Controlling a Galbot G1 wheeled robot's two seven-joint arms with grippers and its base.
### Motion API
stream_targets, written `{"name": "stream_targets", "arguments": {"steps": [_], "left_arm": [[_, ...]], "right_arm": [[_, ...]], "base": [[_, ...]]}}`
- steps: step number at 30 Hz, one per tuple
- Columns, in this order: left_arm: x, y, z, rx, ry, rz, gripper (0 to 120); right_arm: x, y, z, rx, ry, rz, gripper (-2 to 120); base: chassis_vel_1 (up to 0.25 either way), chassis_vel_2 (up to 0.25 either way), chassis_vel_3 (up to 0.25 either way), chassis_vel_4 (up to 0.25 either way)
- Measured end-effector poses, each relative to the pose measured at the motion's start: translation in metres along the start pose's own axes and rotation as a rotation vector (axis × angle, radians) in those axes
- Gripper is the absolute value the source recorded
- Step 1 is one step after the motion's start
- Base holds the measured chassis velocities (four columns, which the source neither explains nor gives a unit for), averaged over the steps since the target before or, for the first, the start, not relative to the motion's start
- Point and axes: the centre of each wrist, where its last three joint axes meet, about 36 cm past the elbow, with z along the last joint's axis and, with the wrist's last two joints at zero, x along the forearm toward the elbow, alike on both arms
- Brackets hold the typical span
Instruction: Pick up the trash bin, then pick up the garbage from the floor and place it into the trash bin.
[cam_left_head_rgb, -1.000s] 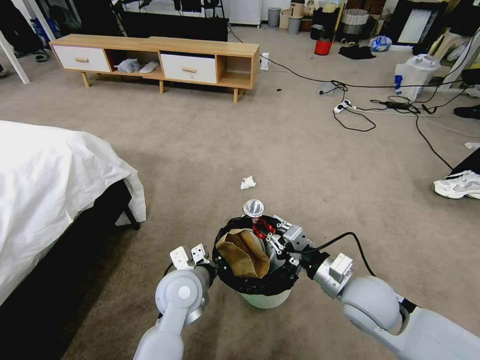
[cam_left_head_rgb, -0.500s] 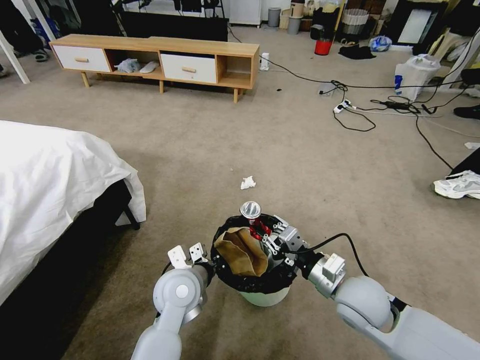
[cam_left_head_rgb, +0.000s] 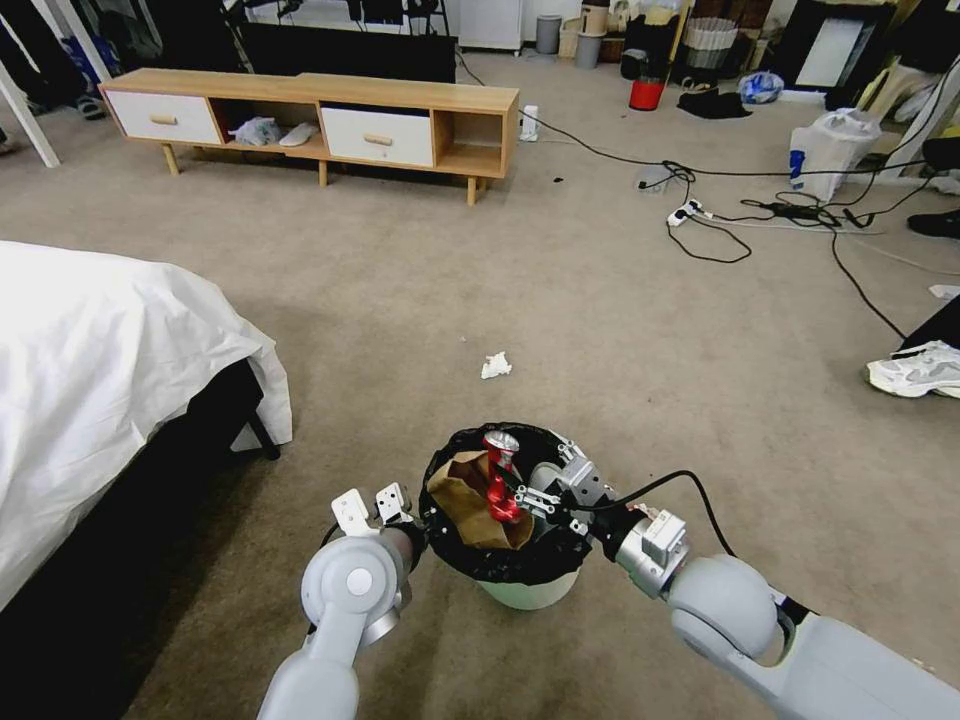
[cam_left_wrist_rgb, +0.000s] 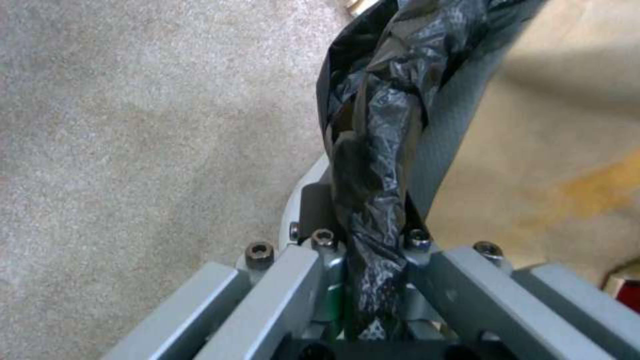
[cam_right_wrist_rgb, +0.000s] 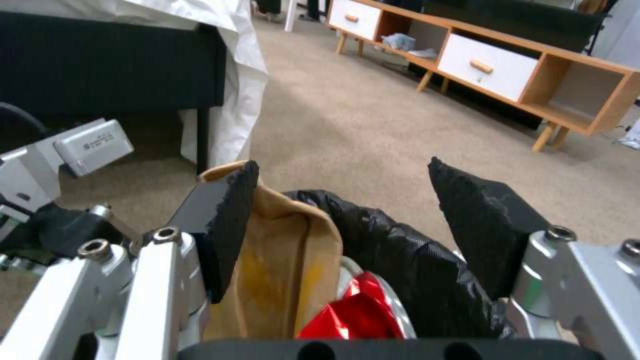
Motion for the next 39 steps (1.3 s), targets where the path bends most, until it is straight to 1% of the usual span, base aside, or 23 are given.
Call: {"name": "stream_targets", "arguments": {"steps": [18, 26, 32, 39], "left_arm": [[0.006, 0.005, -0.005, -0.001, -0.007, 0.008, 2], [0.005, 0.007, -0.007, -0.001, -0.009, 0.004, 2], [0.003, 0.01, -0.009, -0.002, -0.017, -0.005, 2], [0.004, 0.016, -0.011, -0.012, -0.03, -0.021, 2]], "right_arm": [[-0.005, 0.005, 0.01, -0.007, 0.018, -0.002, 70], [-0.01, 0.003, 0.003, -0.006, -0.004, 0.01, 70], [-0.008, -0.02, -0.018, 0.057, -0.045, 0.018, 70], [0.003, -0.038, -0.037, 0.097, -0.068, 0.045, 71]], "base": [[0.0, 0.0, 0.0, 0.0], [0.0, 0.0, 0.0, 0.0], [0.0, 0.0, 0.0, 0.0], [0.0, 0.0, 0.0, 0.0]]}}
